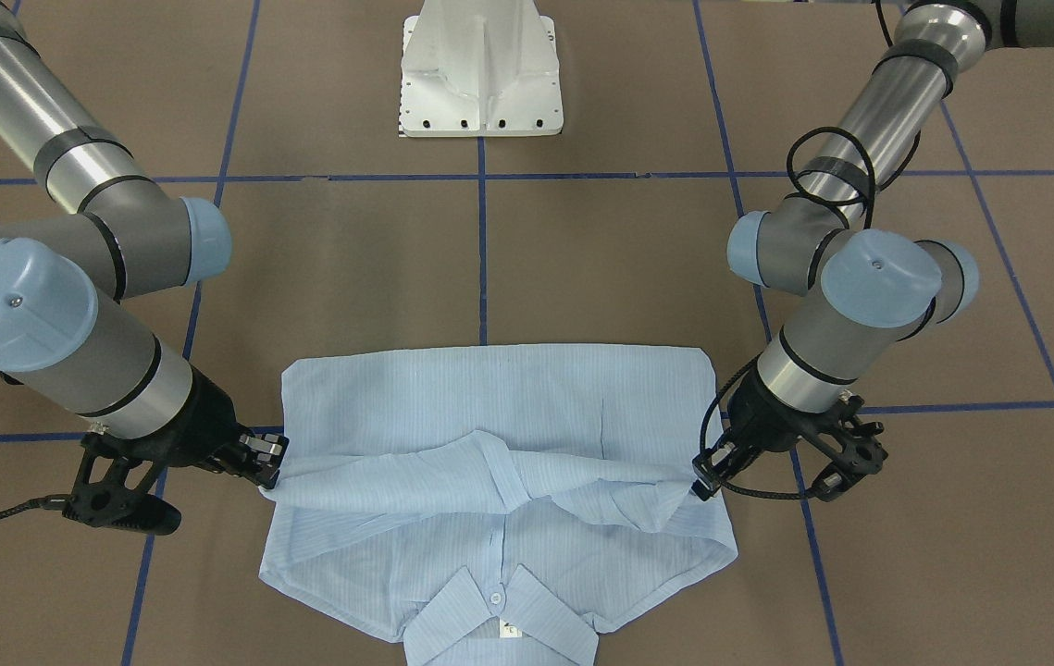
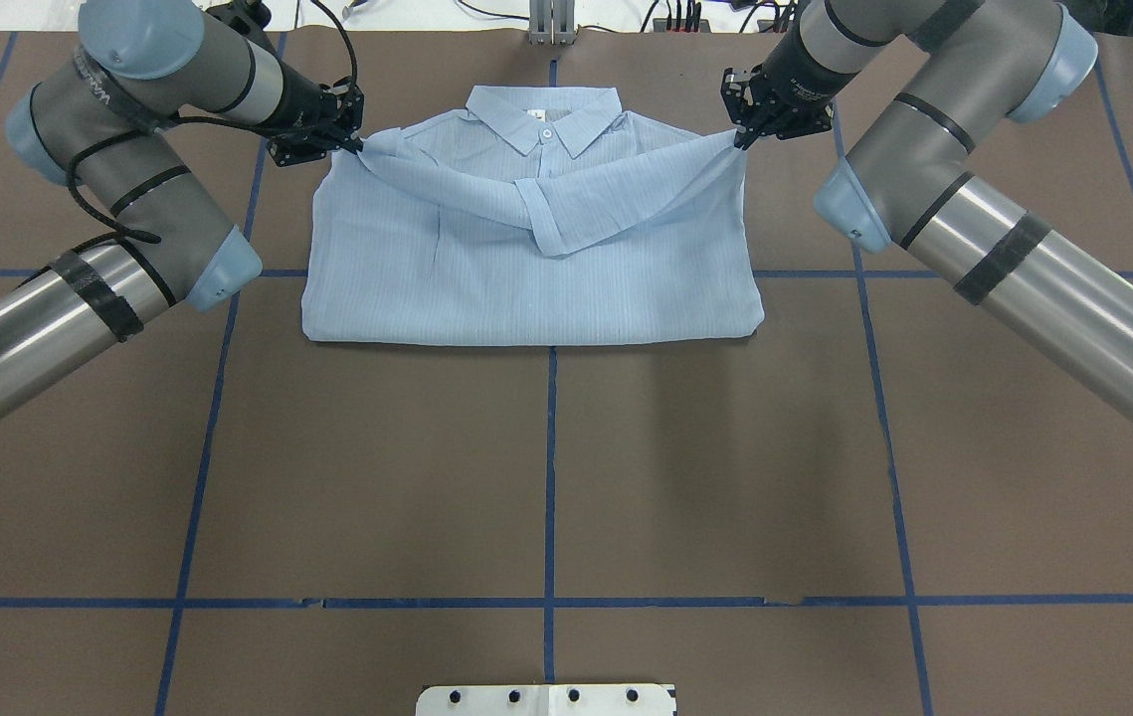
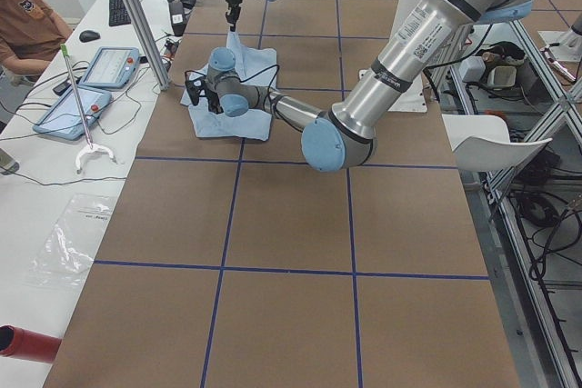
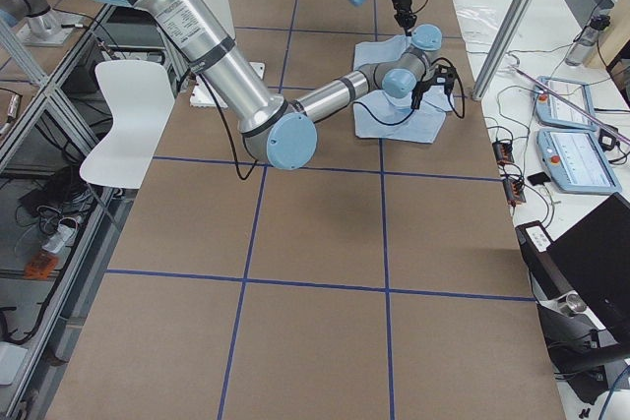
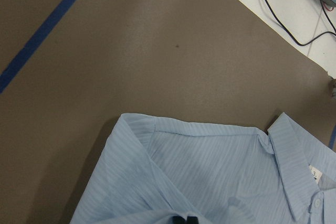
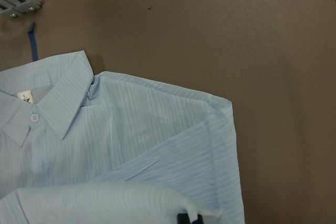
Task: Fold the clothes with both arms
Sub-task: 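Lay the hem down near the collar and open both grippers, then move the right gripper down to the folded shirt's nearest side edge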
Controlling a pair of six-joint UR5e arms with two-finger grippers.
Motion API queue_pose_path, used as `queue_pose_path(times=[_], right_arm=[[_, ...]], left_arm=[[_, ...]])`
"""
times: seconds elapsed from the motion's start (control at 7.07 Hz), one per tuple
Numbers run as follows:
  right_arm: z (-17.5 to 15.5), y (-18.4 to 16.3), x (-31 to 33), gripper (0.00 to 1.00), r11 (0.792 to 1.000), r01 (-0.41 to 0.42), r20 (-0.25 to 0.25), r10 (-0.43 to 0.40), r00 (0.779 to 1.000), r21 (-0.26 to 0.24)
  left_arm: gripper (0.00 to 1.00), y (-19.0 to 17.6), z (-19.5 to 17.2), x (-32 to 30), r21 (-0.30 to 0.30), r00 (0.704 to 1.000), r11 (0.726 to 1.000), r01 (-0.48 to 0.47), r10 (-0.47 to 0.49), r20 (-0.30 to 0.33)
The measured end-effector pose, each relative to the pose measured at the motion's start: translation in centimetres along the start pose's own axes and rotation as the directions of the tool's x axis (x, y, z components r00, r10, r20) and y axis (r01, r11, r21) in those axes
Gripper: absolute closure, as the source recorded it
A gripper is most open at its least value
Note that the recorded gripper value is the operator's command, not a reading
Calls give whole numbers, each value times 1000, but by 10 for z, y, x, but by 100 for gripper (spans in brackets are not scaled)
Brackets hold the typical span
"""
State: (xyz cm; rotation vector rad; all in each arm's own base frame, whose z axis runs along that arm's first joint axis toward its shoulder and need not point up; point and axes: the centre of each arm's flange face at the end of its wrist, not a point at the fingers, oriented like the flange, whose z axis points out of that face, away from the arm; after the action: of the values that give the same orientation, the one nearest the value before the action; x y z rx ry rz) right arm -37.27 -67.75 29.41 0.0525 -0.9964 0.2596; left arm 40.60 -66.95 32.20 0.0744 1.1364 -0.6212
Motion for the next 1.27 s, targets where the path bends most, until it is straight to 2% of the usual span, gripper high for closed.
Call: queue_pose_path(times=[0.57,0.85,0.99,1.13,1.27], right_arm=[[5,-4,4,0,999,32,-18,-31,999,36],[12,7,12,0,998,65,-21,-65,998,22],[27,32,23,2,997,79,-27,-80,996,-5],[44,59,38,10,995,94,-40,-95,995,-31],[61,84,47,21,993,110,-57,-113,992,-48]], left_arm=[[0,4,7,-7,0,1000,1000,-15,15,-4],[0,-4,0,-7,11,1000,1000,-12,12,-8],[0,-4,-4,-5,14,1000,1000,-12,13,-13],[0,-4,-7,-5,15,1000,1000,-14,14,-17],[0,-2,-11,-8,14,1000,1000,-16,16,-23]])
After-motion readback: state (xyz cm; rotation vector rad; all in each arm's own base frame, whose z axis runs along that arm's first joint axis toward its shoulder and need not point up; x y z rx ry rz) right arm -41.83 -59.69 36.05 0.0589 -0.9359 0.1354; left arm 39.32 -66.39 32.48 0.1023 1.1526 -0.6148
